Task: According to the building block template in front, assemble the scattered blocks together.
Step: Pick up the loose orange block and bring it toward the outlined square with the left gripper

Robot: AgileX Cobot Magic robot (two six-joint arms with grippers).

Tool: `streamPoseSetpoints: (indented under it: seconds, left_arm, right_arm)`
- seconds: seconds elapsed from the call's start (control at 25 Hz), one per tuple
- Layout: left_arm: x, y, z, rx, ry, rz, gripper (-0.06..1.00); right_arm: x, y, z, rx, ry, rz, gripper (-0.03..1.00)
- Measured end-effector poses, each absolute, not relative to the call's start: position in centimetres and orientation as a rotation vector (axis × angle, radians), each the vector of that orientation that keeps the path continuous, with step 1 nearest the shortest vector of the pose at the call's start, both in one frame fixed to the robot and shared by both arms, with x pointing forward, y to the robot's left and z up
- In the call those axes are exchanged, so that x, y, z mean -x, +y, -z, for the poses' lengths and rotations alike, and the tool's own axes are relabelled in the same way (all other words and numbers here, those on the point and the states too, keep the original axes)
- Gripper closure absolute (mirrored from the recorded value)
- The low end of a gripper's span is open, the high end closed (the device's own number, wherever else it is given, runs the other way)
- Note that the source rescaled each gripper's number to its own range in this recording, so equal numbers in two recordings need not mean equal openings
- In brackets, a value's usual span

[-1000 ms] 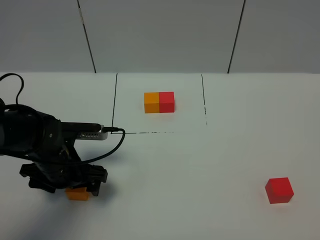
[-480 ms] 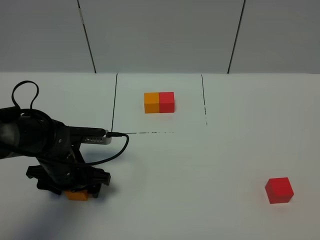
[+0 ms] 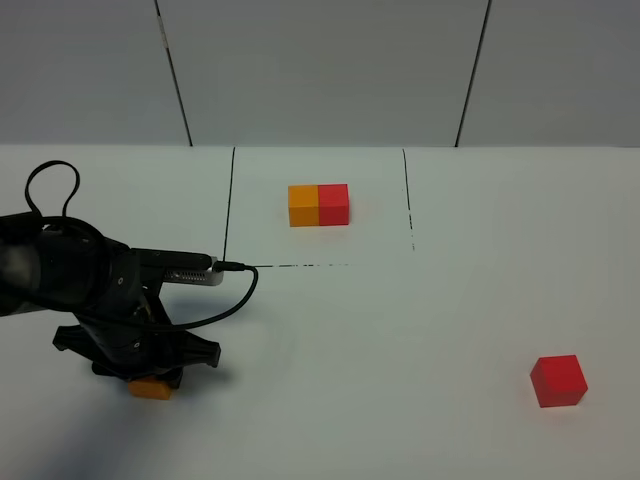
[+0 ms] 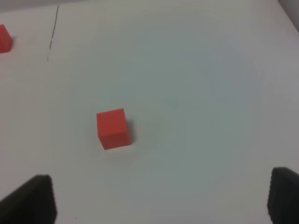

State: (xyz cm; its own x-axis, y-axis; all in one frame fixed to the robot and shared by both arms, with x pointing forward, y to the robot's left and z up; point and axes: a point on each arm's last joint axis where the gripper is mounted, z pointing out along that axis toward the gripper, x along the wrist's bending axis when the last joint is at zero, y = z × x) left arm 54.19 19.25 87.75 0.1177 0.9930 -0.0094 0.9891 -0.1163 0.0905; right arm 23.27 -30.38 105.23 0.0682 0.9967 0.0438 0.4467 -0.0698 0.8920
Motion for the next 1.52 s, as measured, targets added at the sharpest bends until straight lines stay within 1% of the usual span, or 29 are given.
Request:
streamPoseSetpoints:
  seconds: [0.32,0.48,0.6,0.76,0.92,1.04,1.2,1.36,1.52]
  left_arm:
    - [-54.2,19.3,-87.9,-2.261,2.068,-0.083,0.94]
    - [-54.3,19.2,-88.9,-2.395,1.968,-0.06,0.94]
    - [-55.4,18.8,-91.7,-2.526,1.784,-0.082,0.94]
    - [-57.5,18.0,-95.9,-2.685,1.42,-0.169,0.94]
    - [-59.3,16.4,-98.9,-2.805,1.025,-0.265,0.94]
    - [-60.7,14.5,-100.1,-2.86,0.811,-0.302,0.94]
    - [-62.7,11.7,-99.6,-2.92,0.623,-0.296,0.94]
    - [-64.4,8.7,-97.5,-2.959,0.472,-0.285,0.94]
    - [-64.9,5.3,-95.4,-2.984,0.335,-0.269,0.94]
  right_arm:
    - [-23.3,-30.4,-105.2,-1.616,1.469,-0.953,0.16]
    - [-23.3,-30.4,-105.2,-1.616,1.469,-0.953,0.16]
    - [-23.3,-30.4,-105.2,-1.616,1.469,-0.953,0.16]
    - [-23.3,-30.4,-105.2,-1.616,1.469,-0.953,0.16]
    - [-23.3,-30.4,-105.2,-1.616,1.469,-0.953,0.16]
    - [-23.3,-30.4,-105.2,-1.616,1.469,-0.953,0.16]
    - [-23.3,-30.4,-105.2,-1.616,1.469,-0.953,0.16]
    - [-23.3,-30.4,-105.2,-1.616,1.469,-0.953,0.16]
    - [-23.3,-30.4,-105.2,-1.616,1.469,-0.953,0.16]
